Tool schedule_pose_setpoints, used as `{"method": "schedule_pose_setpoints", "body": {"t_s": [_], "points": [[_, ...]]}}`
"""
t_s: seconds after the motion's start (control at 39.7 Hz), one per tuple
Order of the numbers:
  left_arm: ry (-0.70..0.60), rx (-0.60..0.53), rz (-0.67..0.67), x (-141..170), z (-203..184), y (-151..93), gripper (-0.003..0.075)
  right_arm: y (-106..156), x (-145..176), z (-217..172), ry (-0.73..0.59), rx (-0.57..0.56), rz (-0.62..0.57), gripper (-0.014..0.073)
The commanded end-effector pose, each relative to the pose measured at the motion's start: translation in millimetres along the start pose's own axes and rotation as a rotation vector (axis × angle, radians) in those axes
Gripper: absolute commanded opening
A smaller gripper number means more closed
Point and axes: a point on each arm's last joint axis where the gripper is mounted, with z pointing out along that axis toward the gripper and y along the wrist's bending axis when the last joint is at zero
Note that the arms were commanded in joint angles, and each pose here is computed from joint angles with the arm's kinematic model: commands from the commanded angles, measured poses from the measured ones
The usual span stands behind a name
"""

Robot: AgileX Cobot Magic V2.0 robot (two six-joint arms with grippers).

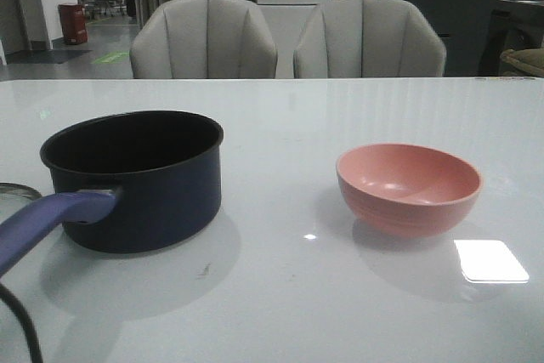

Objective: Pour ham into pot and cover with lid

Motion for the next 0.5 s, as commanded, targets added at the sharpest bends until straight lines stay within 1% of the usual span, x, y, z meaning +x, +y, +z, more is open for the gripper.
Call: {"method": "schedule_pose_setpoints", "body": {"t_s": [0.0,0.1,0.18,0.3,0.33,0.43,0.48], "points": [[-0.023,-0.013,0.01,-24,7,-5,0.0587,-1,-16,0,-0.097,0.013,-0.02,0.0149],[0.022,-0.057,-0.012,-34,19,-1,0.0584,-1,-16,0,-0.097,0.013,-0.02,0.0149],[0.065,-0.086,-0.049,-39,26,8,0.0584,-1,-16,0,-0.097,0.013,-0.02,0.0149],[0.123,-0.065,-0.108,-47,40,25,0.0584,-1,-16,0,-0.097,0.013,-0.02,0.0149],[0.144,-0.058,-0.107,-48,44,28,0.0584,-1,-16,0,-0.097,0.013,-0.02,0.0149],[0.245,-0.033,-0.179,-52,63,44,0.0584,-1,-16,0,-0.097,0.013,-0.02,0.0149],[0.275,-0.022,-0.204,-55,70,51,0.0584,-1,-16,0,-0.097,0.013,-0.02,0.0149]]}}
